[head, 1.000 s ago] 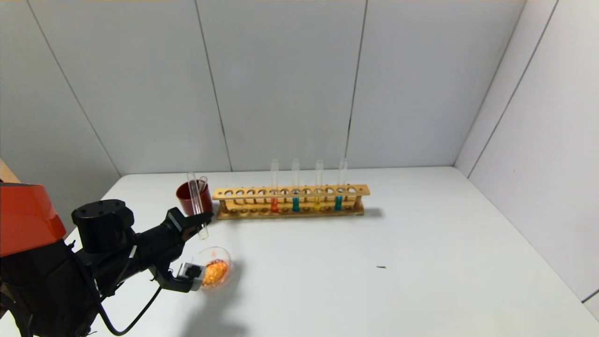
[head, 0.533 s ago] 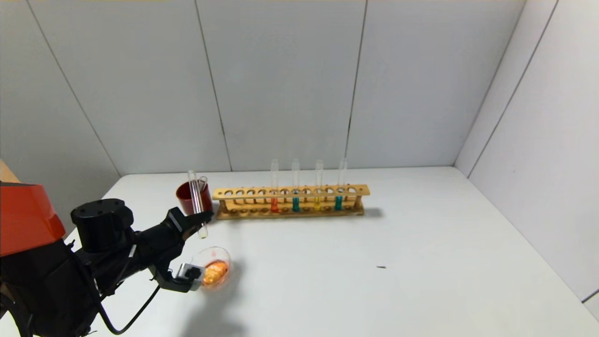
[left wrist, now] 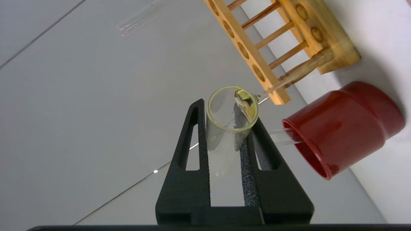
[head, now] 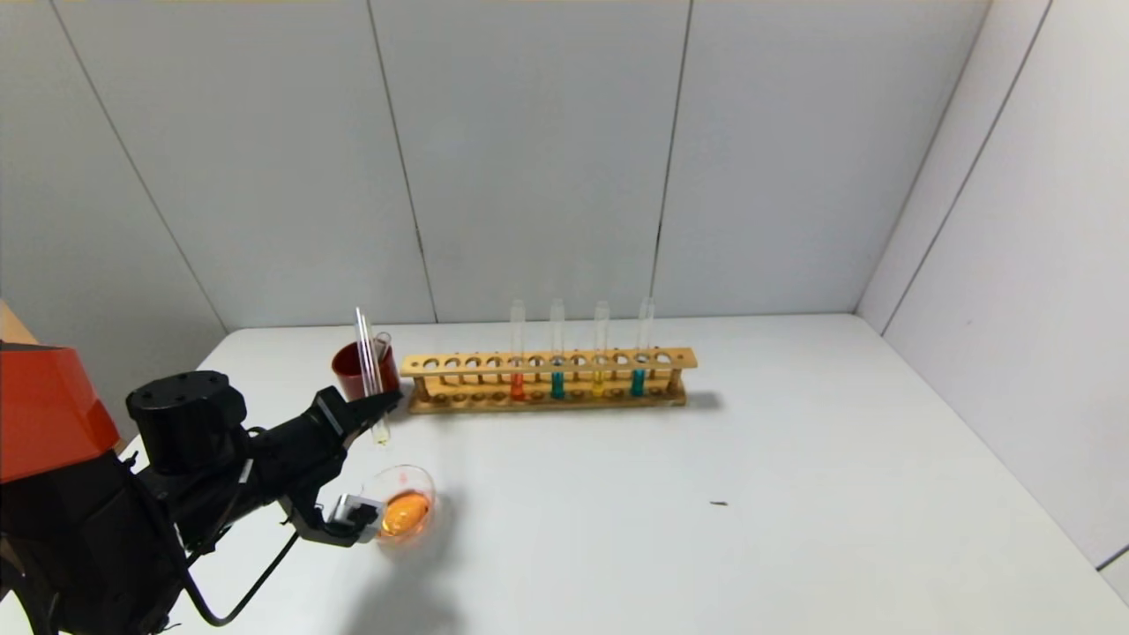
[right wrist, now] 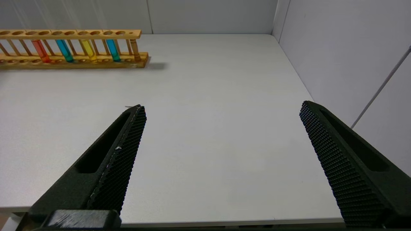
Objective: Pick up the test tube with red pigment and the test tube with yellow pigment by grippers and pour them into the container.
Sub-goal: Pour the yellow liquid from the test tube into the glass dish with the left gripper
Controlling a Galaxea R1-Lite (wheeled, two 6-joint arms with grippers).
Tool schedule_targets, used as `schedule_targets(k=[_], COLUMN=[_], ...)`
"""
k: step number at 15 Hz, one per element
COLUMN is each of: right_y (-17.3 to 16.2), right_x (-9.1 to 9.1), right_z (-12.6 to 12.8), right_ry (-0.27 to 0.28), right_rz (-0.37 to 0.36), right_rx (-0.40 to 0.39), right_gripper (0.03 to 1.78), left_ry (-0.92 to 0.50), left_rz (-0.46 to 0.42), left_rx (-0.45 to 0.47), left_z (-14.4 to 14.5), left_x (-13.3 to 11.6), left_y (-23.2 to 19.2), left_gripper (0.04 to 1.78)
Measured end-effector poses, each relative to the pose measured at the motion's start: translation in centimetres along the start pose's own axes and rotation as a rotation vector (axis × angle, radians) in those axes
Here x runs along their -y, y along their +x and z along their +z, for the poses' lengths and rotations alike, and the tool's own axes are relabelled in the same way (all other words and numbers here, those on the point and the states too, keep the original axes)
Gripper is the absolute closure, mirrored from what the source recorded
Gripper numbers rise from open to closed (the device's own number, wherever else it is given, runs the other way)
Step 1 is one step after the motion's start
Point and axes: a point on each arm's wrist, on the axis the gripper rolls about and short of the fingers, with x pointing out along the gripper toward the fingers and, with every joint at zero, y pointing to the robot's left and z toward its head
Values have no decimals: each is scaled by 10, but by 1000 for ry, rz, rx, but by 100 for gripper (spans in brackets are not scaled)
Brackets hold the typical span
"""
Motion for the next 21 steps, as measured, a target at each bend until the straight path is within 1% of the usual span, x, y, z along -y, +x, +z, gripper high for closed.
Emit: schedule_targets(k=[3, 6, 10, 14, 16, 18, 19, 21], right_y=[0, 0, 0, 0, 0, 0, 0, 0], right_x=[0, 0, 0, 0, 0, 0, 0, 0], right_z=[0, 0, 0, 0, 0, 0, 0, 0], right_ry=[0, 0, 0, 0, 0, 0, 0, 0], right_rz=[0, 0, 0, 0, 0, 0, 0, 0], right_rx=[0, 0, 0, 0, 0, 0, 0, 0], right_gripper=[6, 6, 6, 6, 6, 6, 6, 6], left_ry=[129, 157, 229, 235, 226, 177, 122, -35], left_rz=[26, 41, 58, 53, 53, 43, 32, 19], left_rx=[-18, -32, -51, -54, -60, -92, -126, -247], left_z=[-4, -6, -9, -7, -8, -10, -11, -12], left_x=[-8, -15, -23, -24, -25, -27, -30, -44], left_y=[-3, -9, -14, -17, -17, -15, -15, -10], left_gripper=[150, 150, 150, 150, 150, 150, 150, 150])
